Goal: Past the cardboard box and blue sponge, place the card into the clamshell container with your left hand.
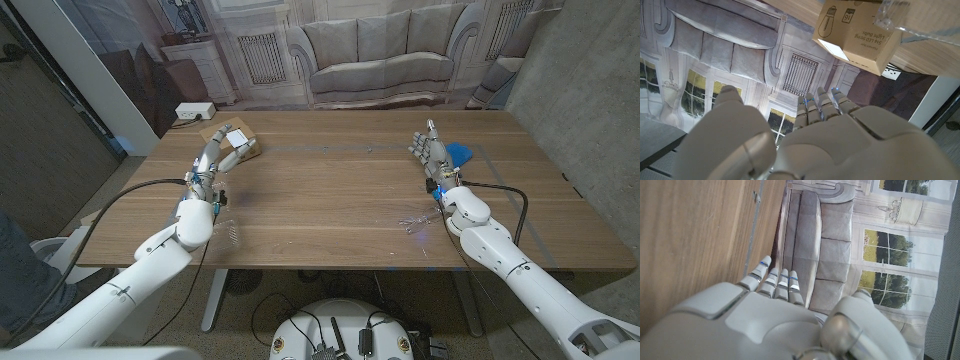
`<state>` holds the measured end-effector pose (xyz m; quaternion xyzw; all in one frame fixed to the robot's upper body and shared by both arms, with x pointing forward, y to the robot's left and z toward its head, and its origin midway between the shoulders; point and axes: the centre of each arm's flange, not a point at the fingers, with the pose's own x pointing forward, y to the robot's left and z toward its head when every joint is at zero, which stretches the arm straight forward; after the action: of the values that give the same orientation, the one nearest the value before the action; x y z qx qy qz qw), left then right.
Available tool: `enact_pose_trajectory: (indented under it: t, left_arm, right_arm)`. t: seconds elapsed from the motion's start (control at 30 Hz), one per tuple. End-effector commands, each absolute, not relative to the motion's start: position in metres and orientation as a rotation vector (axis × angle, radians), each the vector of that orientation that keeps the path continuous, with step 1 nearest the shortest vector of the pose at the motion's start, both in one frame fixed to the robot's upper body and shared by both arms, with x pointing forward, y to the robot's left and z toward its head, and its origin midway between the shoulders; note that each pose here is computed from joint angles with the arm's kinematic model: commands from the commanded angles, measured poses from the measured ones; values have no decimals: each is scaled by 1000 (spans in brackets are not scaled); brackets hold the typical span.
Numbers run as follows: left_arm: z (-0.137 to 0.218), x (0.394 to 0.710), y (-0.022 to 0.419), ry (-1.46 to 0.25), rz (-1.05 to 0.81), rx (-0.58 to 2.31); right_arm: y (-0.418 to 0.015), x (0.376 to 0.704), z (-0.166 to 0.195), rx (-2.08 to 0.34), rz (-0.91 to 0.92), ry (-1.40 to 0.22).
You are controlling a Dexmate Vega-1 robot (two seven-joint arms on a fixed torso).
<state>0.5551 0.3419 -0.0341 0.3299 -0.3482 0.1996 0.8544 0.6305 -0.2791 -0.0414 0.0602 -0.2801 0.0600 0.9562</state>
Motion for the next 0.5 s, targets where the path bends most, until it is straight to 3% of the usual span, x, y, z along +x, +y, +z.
enact_pose_trajectory:
  t: [0.03,0.5]
  left_arm:
    - [-33,544,341,-739,514,780]
    - [-31,537,334,-742,634,887]
  right_arm:
    - [-286,624,-38,114,113,-569]
    - [-288,622,-37,116,124,-577]
